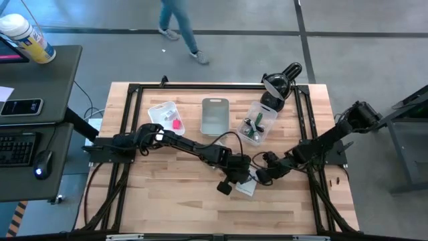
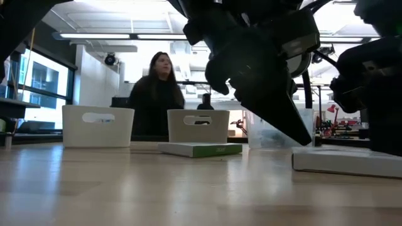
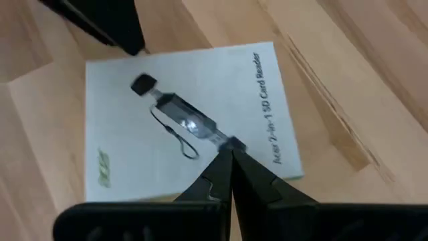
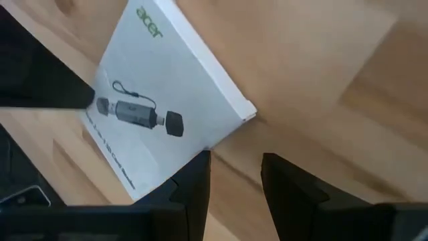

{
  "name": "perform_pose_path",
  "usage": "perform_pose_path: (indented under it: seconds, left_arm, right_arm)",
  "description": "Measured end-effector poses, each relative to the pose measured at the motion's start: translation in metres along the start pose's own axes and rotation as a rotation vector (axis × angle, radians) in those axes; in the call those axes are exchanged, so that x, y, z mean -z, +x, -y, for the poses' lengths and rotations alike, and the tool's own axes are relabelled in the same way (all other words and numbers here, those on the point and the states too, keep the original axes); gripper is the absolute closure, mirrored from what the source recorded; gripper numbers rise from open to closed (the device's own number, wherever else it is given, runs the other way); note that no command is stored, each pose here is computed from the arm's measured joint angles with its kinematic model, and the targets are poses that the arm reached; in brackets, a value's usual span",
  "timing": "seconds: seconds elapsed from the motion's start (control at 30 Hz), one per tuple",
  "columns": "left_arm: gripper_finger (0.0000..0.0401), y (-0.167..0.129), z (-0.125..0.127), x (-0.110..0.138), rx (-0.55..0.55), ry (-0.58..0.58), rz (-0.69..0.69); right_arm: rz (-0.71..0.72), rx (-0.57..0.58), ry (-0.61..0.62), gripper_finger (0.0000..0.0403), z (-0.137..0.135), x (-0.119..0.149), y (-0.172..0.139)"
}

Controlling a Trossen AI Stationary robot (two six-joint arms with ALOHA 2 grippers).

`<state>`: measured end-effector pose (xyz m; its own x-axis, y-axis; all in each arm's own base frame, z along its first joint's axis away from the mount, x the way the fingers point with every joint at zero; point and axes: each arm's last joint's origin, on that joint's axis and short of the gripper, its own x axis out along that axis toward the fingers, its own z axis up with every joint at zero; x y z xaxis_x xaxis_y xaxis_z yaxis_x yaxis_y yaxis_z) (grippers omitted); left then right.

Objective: Pick and place items into bin
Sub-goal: Put the bottom white card reader box into the gray bin

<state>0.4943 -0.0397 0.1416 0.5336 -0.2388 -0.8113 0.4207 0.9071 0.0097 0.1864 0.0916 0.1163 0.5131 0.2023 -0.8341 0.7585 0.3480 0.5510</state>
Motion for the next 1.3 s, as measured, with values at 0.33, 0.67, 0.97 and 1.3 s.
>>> perform_pose_path:
  seconds: [0.33,0.67,0.97,1.3]
  left_arm:
    - [0.0401,-0.002,0.000,0.007,-0.020,0.055,-0.085]
    - [0.0401,-0.014,-0.002,0.010,-0.042,0.052,-0.152]
    - [0.0401,-0.031,-0.016,0.022,-0.073,0.009,-0.267]
    - [0.0401,-0.016,-0.013,0.032,0.006,-0.134,-0.254]
  right_arm:
    - [-0.003,-0.006,-0.021,0.0275,-0.001,-0.009,0.001]
    - [-0.037,-0.045,-0.020,0.0275,-0.003,0.002,-0.013]
    - [-0.029,-0.048,0.054,0.0275,-0.002,0.012,-0.018]
    - [0.027,-0.099,0.089,0.0275,-0.008,0.007,-0.005]
